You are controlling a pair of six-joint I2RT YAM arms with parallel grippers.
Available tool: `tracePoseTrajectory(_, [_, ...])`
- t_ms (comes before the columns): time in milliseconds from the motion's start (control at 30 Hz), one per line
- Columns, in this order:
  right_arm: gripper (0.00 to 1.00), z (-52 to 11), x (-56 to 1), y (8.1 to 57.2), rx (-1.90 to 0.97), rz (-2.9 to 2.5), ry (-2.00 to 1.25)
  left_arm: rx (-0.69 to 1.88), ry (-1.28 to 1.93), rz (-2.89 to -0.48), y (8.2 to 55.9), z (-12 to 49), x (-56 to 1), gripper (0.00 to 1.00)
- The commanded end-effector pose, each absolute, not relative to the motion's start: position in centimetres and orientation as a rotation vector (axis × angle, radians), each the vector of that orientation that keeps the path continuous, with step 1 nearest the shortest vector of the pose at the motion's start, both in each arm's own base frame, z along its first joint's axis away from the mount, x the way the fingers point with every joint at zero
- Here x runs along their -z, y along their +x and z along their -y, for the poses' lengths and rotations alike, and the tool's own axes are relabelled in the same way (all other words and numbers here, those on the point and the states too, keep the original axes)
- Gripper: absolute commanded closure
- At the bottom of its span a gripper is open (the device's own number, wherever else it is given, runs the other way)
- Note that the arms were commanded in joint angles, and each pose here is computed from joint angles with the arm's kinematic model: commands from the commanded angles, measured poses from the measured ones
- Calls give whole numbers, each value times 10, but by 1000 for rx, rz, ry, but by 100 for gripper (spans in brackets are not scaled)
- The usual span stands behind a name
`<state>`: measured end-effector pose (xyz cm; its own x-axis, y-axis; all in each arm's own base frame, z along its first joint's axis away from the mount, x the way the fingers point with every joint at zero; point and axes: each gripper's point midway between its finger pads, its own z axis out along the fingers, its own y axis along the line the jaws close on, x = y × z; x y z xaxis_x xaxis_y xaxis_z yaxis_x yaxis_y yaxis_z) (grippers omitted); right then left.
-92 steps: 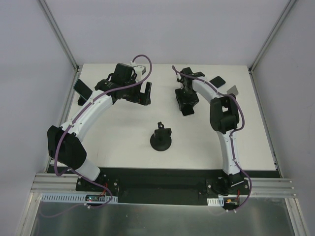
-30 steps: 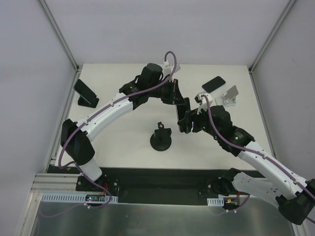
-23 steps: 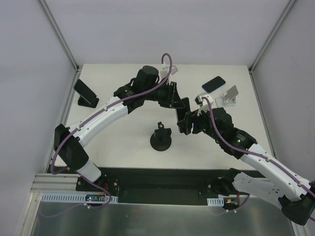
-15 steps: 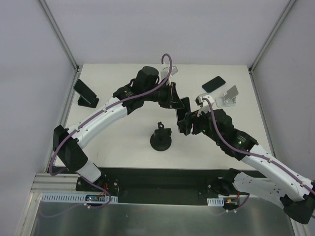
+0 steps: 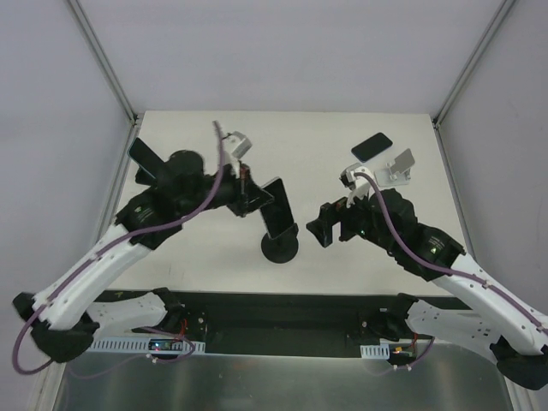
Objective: Place the phone on the phone stand
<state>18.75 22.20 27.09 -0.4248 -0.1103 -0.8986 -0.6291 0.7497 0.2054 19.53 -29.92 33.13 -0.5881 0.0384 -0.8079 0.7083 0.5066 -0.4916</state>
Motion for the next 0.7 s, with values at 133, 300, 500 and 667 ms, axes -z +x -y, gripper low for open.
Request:
tracePoseTrajectory(133, [13,-243,-235,174,-724,-2128,-546,804,431,-1726,167,186,-380,100])
tracePoseTrajectory(300, [39,-262,-229,185,-687,-2115,-496,808,422,-1753,153,173,-371,100])
tracePoseTrajectory(500, [46,-275,-206,196,-601,-2125,-474,910,515,-1786,140,191,-361,100])
tracePoseTrajectory(667, [54,-279,-194,202,-585,-2132,-451,955,580,-1812,140,208,-350,100])
